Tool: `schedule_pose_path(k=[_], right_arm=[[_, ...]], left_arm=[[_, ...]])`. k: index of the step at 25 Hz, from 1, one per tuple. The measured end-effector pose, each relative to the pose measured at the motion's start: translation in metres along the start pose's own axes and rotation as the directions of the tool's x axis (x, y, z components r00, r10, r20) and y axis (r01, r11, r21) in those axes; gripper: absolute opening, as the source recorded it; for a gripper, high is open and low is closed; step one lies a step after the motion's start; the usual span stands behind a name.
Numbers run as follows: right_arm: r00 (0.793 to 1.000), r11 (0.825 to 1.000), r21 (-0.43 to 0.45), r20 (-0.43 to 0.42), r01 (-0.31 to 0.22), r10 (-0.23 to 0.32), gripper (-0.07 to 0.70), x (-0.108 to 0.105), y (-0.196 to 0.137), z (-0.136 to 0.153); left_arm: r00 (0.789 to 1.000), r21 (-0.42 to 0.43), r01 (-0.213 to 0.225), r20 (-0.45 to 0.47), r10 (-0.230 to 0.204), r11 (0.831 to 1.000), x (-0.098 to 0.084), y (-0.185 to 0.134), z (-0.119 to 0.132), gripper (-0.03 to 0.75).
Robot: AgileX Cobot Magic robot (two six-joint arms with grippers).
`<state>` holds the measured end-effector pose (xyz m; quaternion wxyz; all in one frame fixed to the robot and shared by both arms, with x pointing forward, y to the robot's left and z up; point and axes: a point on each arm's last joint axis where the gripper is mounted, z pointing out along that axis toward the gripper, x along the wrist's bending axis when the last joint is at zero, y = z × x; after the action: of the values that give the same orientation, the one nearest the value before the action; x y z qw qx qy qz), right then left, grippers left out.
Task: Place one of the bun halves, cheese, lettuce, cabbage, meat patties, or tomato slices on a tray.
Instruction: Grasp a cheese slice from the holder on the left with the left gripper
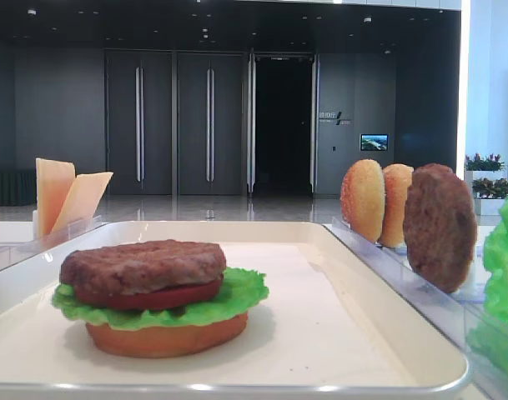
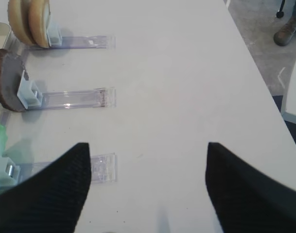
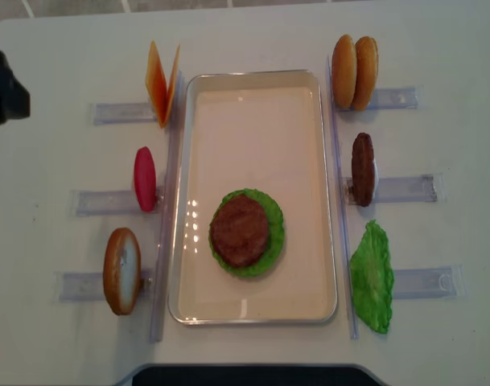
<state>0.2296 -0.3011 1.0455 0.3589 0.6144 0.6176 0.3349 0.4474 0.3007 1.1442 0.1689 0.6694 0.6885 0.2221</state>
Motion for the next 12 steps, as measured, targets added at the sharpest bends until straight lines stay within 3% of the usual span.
schedule_pose_path(k=[12], right_arm=[[1.000, 1.000, 0.000, 0.000, 0.000, 0.000, 0.503, 0.000, 0.000, 0.000]], left_arm=[[0.997, 0.098, 0.052, -0.054, -0.047, 0.994, -0.007, 0.089, 0.070, 0.661]])
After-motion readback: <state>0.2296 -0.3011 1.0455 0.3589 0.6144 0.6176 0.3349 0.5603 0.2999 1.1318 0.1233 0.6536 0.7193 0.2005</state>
